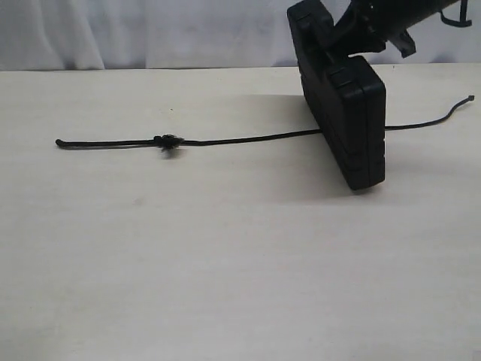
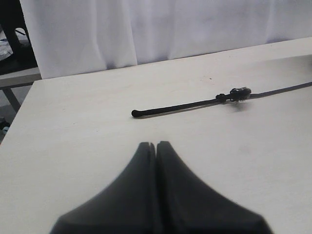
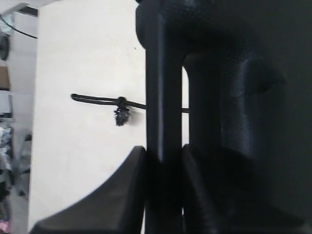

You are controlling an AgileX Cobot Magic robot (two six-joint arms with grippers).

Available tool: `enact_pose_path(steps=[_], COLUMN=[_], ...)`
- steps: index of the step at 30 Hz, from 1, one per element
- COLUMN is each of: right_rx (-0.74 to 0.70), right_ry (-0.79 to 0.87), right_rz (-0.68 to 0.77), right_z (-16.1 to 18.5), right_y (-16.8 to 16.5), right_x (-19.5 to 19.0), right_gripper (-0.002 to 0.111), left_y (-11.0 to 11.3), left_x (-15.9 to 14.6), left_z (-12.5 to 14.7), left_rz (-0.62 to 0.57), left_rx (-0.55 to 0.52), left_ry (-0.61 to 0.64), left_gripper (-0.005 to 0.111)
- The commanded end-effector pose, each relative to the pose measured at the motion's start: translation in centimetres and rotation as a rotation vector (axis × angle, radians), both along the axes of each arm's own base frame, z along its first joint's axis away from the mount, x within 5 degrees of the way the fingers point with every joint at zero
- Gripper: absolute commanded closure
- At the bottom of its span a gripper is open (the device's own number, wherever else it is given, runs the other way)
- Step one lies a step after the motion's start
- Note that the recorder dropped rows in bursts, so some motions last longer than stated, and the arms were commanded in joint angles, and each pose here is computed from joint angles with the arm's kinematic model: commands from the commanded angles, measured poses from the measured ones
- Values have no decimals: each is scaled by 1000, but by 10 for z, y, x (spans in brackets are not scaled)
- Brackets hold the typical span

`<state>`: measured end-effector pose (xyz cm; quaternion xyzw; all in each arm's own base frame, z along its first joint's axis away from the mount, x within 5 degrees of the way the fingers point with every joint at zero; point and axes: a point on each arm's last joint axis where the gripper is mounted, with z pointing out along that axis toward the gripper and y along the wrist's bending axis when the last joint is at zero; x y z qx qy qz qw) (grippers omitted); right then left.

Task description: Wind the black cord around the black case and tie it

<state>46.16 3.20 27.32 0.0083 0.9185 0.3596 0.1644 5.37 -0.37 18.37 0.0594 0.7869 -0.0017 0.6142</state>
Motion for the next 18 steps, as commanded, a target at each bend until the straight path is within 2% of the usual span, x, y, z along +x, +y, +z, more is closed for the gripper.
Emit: enact_pose_path(steps=[1, 9, 18], right_rx=[124, 133, 124], right_ry=[-46, -42, -21], right_rz=[-11, -59, -96], right_z=[-4, -19, -35], right_y=[-22, -57, -72], right_x=[-3, -8, -11], right_gripper=[104, 104, 104], left_y=[0, 0, 0], left_x=[0, 0, 0], left_z=[0, 0, 0], left_rz=[2, 2, 2], left_rx=[-9, -9, -9], left_ry=[-11, -11, -11], left_gripper=[107, 107, 107])
